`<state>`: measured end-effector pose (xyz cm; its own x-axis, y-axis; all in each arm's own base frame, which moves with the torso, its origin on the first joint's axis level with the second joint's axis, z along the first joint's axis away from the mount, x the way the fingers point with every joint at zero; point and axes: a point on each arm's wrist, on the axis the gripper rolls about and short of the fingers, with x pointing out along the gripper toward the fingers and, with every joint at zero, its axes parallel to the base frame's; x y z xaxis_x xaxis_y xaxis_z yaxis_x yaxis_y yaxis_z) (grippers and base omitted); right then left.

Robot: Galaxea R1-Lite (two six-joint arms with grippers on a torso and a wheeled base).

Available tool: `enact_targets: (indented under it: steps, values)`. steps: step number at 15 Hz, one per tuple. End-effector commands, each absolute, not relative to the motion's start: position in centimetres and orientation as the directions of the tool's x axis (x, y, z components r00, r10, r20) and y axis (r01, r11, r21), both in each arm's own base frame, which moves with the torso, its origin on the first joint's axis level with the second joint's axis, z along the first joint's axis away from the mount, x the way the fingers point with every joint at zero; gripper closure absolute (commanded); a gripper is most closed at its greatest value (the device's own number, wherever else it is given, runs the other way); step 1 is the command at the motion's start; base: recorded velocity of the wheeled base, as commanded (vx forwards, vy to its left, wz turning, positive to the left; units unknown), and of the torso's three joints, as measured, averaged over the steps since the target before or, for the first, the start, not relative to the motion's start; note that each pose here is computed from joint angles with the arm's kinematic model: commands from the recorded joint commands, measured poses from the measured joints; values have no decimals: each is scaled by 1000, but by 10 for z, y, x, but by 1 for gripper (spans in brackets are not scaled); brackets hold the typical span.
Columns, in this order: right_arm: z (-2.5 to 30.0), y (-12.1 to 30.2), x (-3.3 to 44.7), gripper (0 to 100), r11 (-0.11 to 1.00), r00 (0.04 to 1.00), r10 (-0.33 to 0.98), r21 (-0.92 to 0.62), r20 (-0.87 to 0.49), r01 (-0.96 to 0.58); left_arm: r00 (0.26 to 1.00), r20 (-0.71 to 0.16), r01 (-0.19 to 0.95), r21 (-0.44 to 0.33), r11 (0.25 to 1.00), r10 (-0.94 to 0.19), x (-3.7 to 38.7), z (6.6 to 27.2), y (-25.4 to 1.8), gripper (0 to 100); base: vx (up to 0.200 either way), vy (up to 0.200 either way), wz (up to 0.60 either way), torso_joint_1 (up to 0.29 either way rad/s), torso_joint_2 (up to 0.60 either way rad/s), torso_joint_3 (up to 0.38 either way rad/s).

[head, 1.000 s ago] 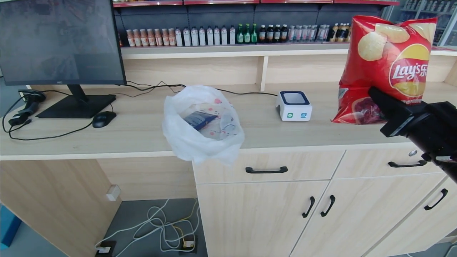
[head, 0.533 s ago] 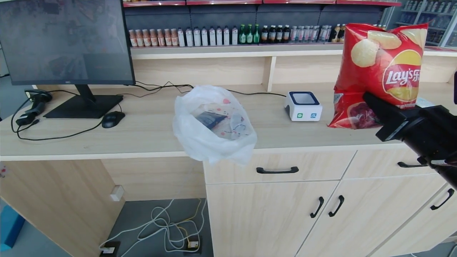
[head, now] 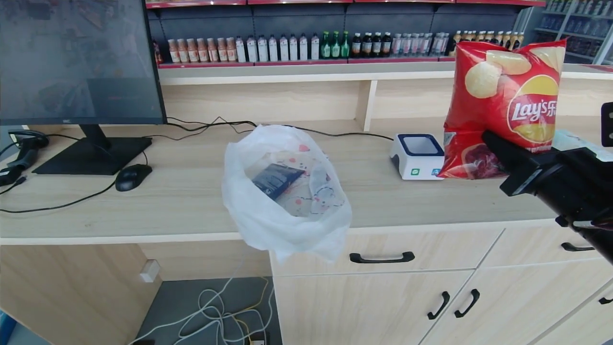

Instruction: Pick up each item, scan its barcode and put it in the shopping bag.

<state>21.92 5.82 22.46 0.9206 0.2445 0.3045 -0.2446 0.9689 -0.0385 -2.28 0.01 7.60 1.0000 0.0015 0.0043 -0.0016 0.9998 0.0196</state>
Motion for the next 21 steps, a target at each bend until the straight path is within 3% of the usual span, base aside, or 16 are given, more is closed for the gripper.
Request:
enact_targets:
  steps: [1,3,11,17,21]
  values:
    - [226,58,219,100,969,919,245,-38,309,-246,1000,6,-2,20,1000,2,-23,76,0,100,0,0,0,0,0,0]
    - [227,59,219,100,969,917,245,-38,314,-246,1000,6,-2,20,1000,2,-23,76,0,100,0,0,0,0,0,0]
    - [225,69,219,100,955,907,291,-40,305,-293,1000,6,-2,20,1000,2,-23,76,0,100,0,0,600,-1,2,2]
    - [213,76,234,100,954,921,296,-36,253,-297,1000,6,-2,20,1000,2,-23,76,0,100,0,0,0,0,0,0]
    - [222,107,249,100,912,886,378,59,267,-407,1000,6,-2,20,1000,2,-23,76,0,100,0,0,0,0,0,0]
